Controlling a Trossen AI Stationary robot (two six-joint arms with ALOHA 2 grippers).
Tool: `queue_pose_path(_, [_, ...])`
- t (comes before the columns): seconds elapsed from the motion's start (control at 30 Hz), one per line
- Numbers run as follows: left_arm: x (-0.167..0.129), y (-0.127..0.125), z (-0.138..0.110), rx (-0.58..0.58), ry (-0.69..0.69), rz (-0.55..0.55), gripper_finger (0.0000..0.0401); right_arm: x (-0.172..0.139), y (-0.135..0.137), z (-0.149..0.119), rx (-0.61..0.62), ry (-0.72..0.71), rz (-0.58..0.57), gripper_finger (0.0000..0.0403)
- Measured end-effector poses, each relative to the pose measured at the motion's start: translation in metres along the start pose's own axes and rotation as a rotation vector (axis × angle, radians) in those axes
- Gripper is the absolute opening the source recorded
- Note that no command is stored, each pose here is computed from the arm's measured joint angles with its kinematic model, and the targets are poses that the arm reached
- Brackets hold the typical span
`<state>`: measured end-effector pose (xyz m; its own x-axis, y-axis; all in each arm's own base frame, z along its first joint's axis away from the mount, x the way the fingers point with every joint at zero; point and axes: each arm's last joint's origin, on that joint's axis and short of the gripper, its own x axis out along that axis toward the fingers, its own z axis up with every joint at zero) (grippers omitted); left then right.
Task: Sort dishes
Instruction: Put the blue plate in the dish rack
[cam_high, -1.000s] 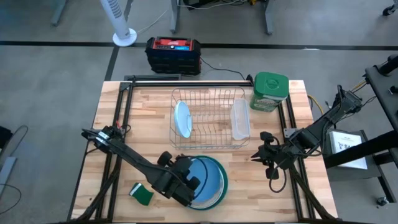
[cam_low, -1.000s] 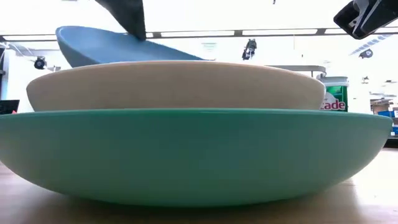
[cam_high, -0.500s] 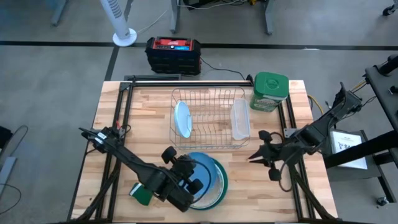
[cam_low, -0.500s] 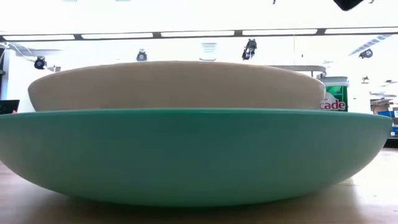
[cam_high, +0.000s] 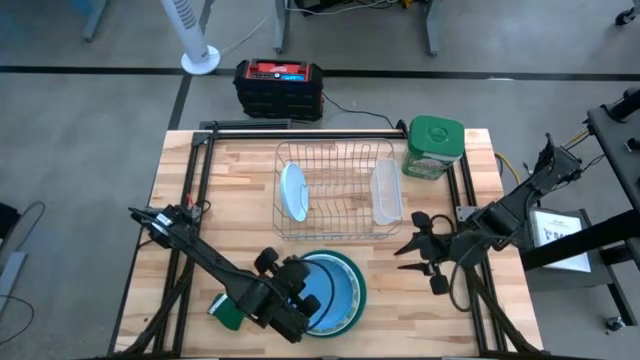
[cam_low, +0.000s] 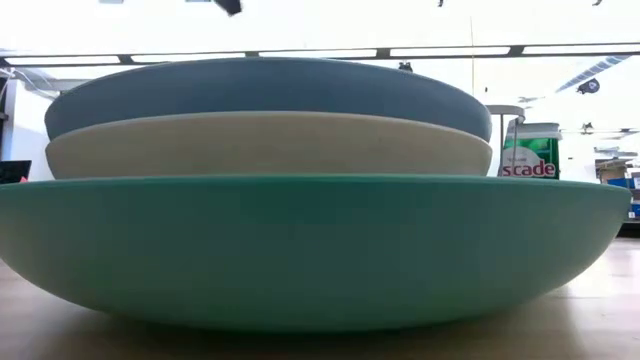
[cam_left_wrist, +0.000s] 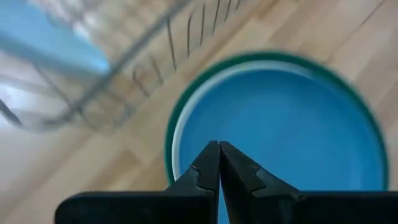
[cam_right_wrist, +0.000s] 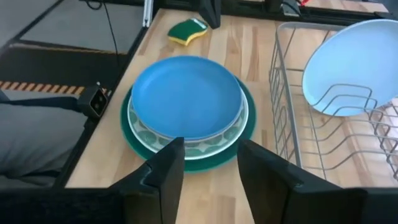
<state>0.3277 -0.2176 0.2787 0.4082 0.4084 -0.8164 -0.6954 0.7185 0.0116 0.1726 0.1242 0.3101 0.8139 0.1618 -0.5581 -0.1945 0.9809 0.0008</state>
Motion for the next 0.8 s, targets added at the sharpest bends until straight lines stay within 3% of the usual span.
queue_pose_path(0.3, [0.036, 0.002, -0.028, -0.119, 0.103, 0.030, 0.0018, 0.011, 0.004, -0.003, -0.013, 0.037, -0.010, 0.0160])
queue_pose_path(0.8, [0.052, 0.009, -0.039, -0.263, 0.107, 0.080, 0.0105, 0.012, 0.004, -0.003, 0.013, 0.040, -0.011, 0.0165])
